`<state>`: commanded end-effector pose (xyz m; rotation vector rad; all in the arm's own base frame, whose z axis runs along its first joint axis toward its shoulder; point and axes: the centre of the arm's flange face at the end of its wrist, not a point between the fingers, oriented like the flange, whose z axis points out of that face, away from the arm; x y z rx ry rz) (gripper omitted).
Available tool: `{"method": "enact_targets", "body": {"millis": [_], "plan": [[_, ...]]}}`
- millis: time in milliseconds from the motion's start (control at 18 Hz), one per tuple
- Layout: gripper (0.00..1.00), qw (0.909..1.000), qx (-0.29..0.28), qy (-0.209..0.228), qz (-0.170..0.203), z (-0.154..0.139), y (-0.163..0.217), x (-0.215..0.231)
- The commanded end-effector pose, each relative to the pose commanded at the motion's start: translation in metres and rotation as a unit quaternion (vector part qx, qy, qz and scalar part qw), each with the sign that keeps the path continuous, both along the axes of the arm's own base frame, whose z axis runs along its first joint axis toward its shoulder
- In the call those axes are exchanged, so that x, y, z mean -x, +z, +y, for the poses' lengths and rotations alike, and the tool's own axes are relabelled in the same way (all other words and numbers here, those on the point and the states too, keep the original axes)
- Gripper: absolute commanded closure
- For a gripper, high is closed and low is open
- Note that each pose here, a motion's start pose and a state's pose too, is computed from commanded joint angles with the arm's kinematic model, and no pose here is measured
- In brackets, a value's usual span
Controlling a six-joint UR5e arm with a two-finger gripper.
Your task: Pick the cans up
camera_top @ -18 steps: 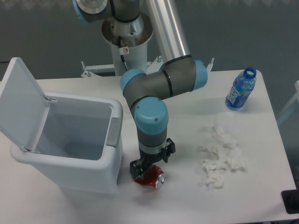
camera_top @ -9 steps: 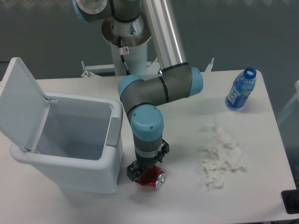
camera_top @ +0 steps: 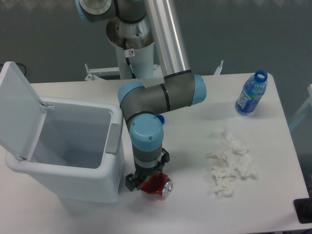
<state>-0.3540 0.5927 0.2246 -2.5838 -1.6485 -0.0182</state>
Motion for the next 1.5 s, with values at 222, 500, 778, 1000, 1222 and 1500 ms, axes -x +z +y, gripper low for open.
{"method": "enact_targets", "body": {"millis": [222,500,778,1000,1222,1500], "plan": [[0.0,1.0,0.001,-0.001,-0.001,0.0,-0.003,0.003],[0.0,1.0,0.007,-0.001,-0.005,-0.006,-0.008,0.006],[0.0,0.9994,0.027,-0.007,-0.023,-0.012,-0.014,0.005],[0.01,0.9993,0.027,-0.007,-0.023,-0.012,-0.016,0.005],[0.0,0.9997,0.012,0.015,-0.011,-0.021,-0.001,0.038],[0.0,0.9992,0.0,0.04,0.0,-0.025,0.005,0.071]]}}
